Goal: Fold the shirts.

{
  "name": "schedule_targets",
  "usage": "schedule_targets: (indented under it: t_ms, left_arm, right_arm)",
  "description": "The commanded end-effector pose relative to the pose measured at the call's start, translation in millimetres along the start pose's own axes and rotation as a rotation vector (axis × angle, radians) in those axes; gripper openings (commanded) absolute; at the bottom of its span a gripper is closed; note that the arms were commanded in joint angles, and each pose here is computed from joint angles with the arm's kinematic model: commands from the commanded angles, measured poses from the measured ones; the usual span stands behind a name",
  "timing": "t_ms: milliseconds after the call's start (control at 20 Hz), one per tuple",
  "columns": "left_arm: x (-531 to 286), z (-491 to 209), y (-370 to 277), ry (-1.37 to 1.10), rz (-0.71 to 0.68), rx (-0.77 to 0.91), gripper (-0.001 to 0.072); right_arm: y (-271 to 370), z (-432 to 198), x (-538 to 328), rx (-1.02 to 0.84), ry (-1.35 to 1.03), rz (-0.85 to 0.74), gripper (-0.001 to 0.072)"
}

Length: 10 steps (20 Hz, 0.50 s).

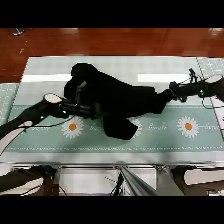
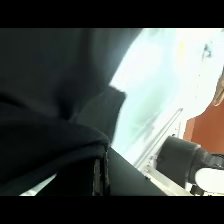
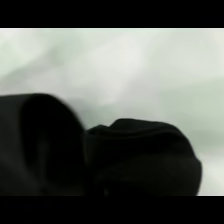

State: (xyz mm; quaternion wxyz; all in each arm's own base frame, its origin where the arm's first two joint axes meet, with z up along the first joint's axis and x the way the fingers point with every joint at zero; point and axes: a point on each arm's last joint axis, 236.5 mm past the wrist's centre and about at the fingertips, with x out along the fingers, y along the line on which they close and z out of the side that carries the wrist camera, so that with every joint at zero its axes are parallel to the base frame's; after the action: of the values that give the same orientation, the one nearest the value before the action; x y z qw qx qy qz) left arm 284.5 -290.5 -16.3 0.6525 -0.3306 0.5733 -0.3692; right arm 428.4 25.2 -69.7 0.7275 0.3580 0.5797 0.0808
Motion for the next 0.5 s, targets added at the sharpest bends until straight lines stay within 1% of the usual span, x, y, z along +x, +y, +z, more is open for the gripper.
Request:
schedule_targets:
  t_ms: [0,100,200,250,350,450]
  left_arm:
    - [-55.9,43.0,-56.9,-0.149,-0.073,0.151,0.002]
    - [-135.5,88.1,-134.2,-0.378,-0.11,0.356,0.0021]
    - [-222.8,105.4,-214.9,-0.612,-0.105,0.574,0.002]
    - [-262.2,104.9,-248.2,-0.72,-0.078,0.667,0.0019]
    - [-333.1,88.3,-302.7,-0.898,0.013,0.799,0.0019]
    - [-387.6,64.8,-331.4,-1.046,0.177,0.877,0.0019]
  right_arm:
    - [72.4,3.8,-53.4,-0.186,-0.006,0.095,0.0038]
    - [151.1,26.8,-139.5,-0.365,-0.217,0.162,0.0038]
    - [223.8,23.1,-239.1,-0.529,-0.463,0.195,0.0038]
    - [251.3,5.9,-279.2,-0.599,-0.547,0.213,0.0038]
    - [290.8,-51.9,-343.6,-0.735,-0.666,0.238,0.0038]
    - [305.4,-106.2,-391.9,-0.825,-0.798,0.209,0.0038]
